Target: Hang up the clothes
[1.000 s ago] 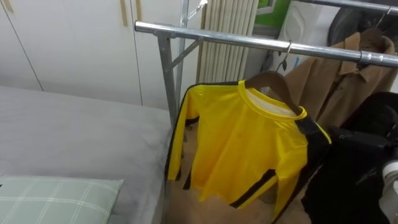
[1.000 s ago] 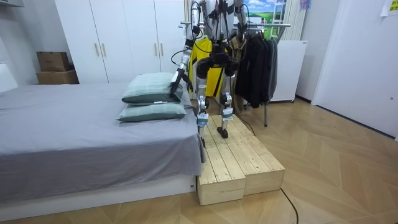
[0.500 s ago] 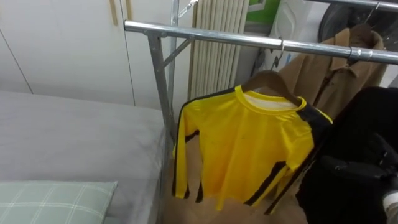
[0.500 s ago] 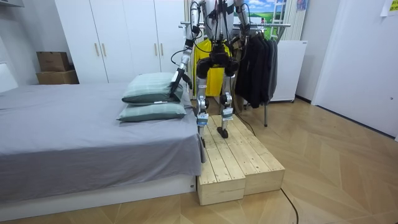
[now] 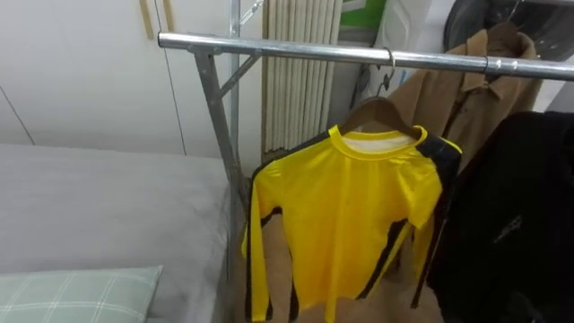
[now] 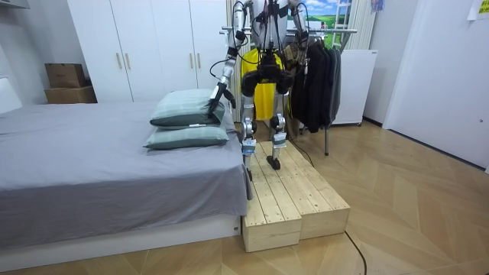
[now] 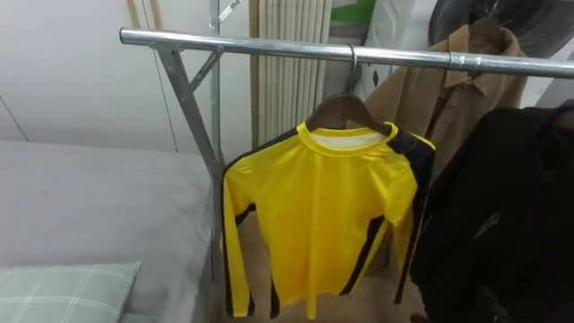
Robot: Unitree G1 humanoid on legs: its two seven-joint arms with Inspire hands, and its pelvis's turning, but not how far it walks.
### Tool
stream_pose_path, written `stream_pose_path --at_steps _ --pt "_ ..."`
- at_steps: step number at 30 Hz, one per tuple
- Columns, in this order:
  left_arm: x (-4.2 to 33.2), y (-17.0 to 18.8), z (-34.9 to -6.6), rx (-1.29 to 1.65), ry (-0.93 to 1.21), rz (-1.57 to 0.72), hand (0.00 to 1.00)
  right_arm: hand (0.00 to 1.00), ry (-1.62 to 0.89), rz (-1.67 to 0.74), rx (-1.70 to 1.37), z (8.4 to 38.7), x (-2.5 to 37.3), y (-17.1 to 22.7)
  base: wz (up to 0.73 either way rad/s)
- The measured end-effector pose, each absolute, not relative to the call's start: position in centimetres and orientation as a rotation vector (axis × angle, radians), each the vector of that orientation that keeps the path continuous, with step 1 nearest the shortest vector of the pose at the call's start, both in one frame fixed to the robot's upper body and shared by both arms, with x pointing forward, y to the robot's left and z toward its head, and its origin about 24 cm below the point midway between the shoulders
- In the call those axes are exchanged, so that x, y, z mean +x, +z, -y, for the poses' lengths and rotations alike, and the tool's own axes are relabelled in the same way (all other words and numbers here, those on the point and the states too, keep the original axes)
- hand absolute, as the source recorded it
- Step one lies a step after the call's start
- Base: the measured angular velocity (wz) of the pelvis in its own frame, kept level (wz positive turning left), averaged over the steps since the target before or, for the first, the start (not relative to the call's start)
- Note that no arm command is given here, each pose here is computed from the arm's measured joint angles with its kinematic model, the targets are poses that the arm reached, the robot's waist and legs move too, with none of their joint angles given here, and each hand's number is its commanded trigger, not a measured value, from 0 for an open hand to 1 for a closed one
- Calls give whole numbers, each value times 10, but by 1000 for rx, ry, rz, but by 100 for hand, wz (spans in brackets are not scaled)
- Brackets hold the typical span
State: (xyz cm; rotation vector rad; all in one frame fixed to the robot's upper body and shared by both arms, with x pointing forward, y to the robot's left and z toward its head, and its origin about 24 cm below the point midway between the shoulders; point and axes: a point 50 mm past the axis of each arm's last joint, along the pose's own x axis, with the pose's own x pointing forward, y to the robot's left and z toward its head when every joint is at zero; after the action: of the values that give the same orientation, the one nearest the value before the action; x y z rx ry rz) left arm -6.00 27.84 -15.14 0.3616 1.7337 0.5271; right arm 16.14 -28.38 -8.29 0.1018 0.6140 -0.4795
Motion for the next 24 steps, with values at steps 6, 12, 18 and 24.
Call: stream_pose_path --at_steps 6,12,18,24 --pt "-64 -153 -273 333 567 -1748 0 0 -486 -798 122 277 120 -116 -5" --pt "-66 -153 -272 314 598 -1746 0 0 -497 -965 168 265 82 -142 -2" --pt "-66 -153 -271 309 604 -1744 0 0 -495 -1040 230 254 62 -152 0" --pt "-68 -154 -267 301 597 -1750 0 0 -468 -1097 251 249 46 -158 0"
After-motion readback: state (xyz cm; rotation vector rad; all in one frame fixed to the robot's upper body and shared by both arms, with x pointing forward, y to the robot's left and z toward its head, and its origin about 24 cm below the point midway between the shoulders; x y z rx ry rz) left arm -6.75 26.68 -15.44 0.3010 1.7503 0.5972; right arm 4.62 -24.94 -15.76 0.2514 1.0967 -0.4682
